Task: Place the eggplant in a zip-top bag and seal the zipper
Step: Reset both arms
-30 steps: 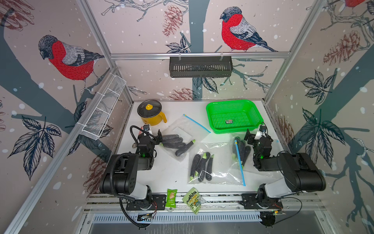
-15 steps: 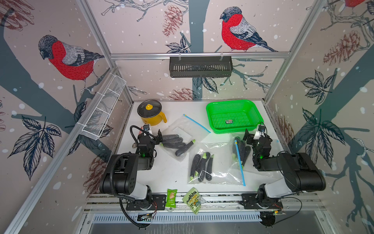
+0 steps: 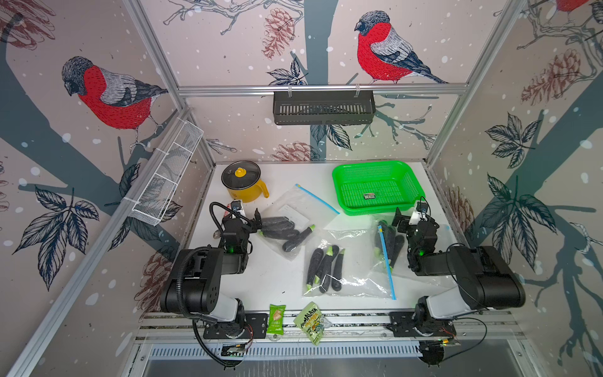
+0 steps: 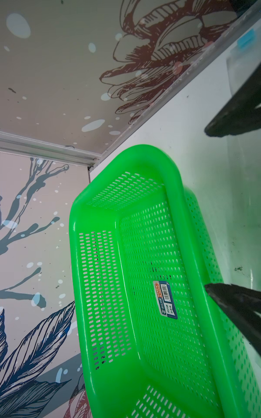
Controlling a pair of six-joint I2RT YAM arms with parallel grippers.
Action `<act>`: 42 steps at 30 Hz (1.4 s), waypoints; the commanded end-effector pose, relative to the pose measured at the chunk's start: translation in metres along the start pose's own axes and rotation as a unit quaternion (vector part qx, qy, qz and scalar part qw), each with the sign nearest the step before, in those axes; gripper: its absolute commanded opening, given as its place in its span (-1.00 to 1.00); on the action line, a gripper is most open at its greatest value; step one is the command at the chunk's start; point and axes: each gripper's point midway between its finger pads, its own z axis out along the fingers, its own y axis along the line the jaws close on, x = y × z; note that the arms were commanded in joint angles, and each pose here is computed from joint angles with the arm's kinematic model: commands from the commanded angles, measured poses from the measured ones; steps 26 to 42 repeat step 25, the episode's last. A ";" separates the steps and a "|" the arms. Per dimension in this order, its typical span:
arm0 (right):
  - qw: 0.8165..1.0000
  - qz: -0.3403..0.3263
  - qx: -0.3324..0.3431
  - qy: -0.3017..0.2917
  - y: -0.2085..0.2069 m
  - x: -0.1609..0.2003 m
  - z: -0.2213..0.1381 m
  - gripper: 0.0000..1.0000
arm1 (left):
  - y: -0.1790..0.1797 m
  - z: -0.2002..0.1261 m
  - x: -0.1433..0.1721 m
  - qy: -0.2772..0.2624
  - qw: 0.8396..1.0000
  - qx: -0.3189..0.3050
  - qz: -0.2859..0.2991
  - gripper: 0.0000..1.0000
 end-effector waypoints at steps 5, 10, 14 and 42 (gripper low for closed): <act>1.000 0.001 0.006 -0.015 -0.002 -0.008 0.000 1.00 | -0.003 0.000 -0.009 -0.015 1.000 0.006 0.002 0.96; 1.000 0.001 0.006 -0.015 -0.002 -0.008 0.000 1.00 | -0.002 0.000 -0.009 -0.016 1.000 0.006 0.002 0.96; 1.000 0.001 0.006 -0.016 -0.002 -0.008 0.000 0.99 | -0.003 0.000 -0.009 -0.015 1.000 0.006 0.002 0.96; 1.000 0.001 0.005 -0.015 -0.002 -0.007 0.000 0.99 | -0.001 0.001 -0.009 -0.015 1.000 0.004 0.002 0.96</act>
